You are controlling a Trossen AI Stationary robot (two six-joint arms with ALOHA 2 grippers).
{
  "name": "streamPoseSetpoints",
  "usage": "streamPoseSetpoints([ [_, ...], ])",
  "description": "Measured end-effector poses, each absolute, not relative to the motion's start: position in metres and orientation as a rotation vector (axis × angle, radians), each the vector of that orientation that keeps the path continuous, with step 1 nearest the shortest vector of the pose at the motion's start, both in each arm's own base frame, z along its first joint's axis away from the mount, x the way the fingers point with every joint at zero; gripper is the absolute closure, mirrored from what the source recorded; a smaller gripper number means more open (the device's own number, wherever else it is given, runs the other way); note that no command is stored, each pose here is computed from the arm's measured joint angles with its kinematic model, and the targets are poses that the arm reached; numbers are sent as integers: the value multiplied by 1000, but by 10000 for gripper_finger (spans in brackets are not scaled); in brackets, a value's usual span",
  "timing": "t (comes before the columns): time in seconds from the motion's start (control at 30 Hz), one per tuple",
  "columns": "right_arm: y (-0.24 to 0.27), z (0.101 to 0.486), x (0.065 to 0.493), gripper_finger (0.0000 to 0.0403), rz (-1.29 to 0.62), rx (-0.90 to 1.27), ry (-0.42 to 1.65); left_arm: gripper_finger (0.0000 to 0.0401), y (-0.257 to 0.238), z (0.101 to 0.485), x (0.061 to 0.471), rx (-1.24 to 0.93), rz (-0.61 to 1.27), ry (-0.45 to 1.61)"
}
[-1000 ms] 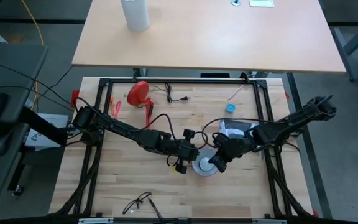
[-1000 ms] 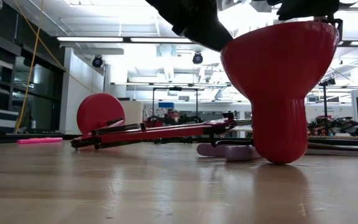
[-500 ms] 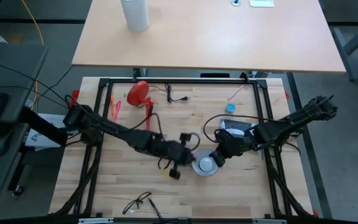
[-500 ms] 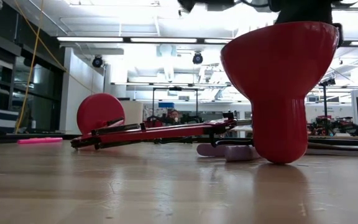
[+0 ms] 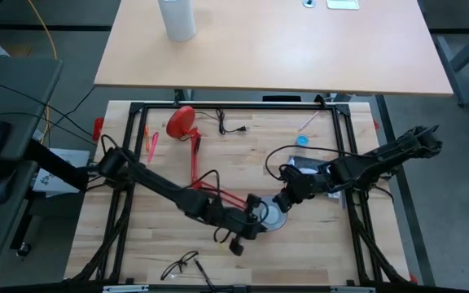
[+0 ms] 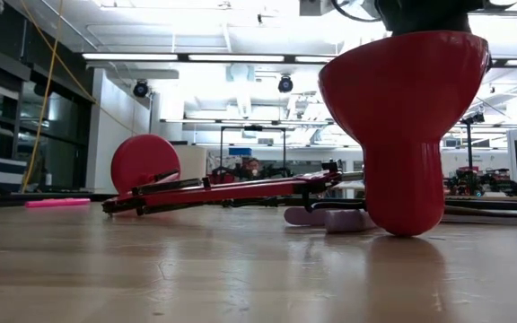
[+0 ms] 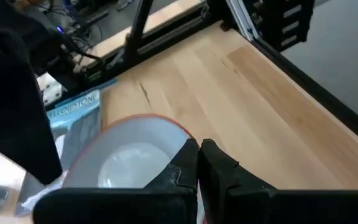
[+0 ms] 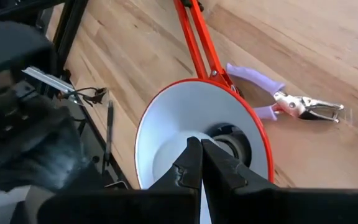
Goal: Screw lightbulb
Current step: Insert the lightbulb into the desk lamp
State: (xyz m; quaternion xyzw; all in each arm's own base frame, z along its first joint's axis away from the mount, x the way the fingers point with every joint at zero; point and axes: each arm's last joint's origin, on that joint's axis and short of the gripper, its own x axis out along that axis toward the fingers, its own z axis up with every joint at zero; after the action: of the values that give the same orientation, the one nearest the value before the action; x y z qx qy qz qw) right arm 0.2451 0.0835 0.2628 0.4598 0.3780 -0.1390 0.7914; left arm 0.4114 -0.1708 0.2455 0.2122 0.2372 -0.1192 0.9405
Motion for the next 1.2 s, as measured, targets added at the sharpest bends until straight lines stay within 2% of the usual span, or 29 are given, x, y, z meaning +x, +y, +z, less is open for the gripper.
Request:
streamPoseSetpoints([
  [0.7,90,250,261,403,-301,1063,825,401,-159,237,429,532,-112,575],
  [1.2,90,249,262,403,-302,1052,826,401,-166,241,431,501,-146,507],
])
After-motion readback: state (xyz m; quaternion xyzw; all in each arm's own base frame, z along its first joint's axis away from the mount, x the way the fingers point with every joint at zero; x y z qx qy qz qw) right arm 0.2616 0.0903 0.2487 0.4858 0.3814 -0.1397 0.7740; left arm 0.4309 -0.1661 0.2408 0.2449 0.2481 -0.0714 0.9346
